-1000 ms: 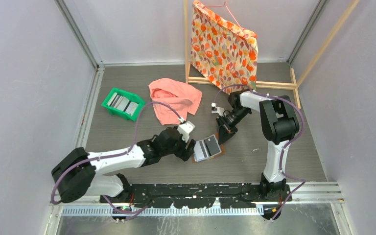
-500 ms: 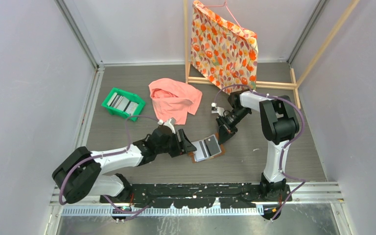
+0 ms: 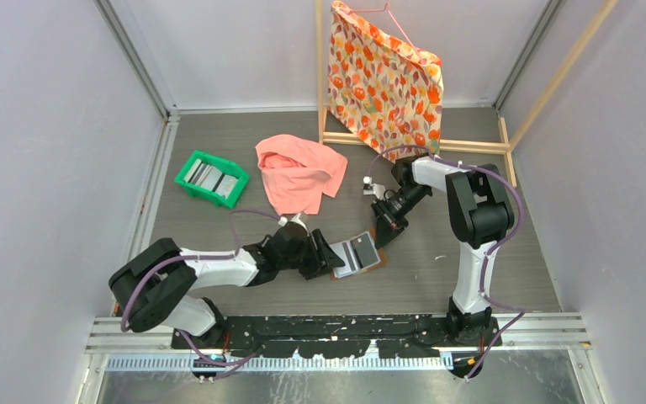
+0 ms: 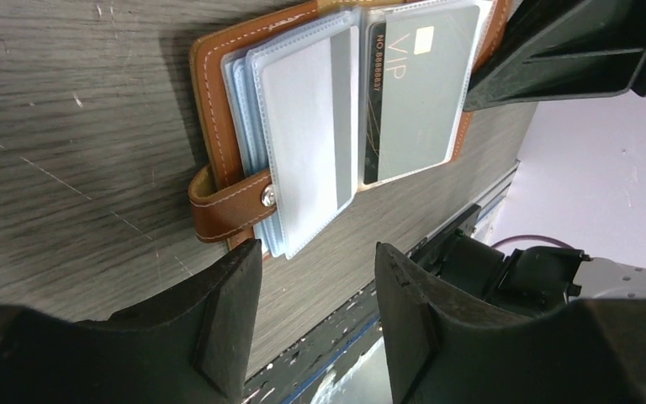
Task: Put the credit cards into the card holder
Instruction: Turn over the card holder at the center of the board.
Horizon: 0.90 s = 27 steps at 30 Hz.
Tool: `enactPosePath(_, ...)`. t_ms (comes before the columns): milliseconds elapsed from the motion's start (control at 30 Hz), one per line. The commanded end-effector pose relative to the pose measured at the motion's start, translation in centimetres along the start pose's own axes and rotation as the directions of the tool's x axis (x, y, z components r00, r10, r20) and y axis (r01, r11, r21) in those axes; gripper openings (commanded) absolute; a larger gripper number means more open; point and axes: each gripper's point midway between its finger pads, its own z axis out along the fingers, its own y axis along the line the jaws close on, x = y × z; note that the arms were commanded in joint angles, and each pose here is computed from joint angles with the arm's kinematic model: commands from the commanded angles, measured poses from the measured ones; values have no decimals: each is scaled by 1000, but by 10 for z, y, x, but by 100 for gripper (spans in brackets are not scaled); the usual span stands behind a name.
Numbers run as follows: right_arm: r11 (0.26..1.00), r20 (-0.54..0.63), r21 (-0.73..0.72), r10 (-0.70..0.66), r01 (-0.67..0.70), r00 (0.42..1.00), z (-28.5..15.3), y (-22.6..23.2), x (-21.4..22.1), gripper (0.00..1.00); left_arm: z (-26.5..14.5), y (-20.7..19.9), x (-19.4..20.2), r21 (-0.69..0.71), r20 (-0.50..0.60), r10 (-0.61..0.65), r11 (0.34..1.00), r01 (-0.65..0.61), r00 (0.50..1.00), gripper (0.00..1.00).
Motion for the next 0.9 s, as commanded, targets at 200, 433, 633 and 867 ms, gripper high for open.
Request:
enactPosePath(200,999,42,-3,-42,42,998,-12,11,-9,2,10,-28,-11,87,41,-10,996,6,999,51)
enactPosePath(433,999,44,-4,-43,43,998,-12,11,-9,2,11,-31,-10,100,37,-13,995,9,999,48)
enactPosePath(633,999,43,-7,-45,45,998,-12,12,-9,2,14,-34,-11,118,34,-24,993,20,999,47)
enactPosePath(867,999,42,-8,-43,43,998,-12,12,-9,2,5,-32,-13,78,51,-3,997,-1,999,48)
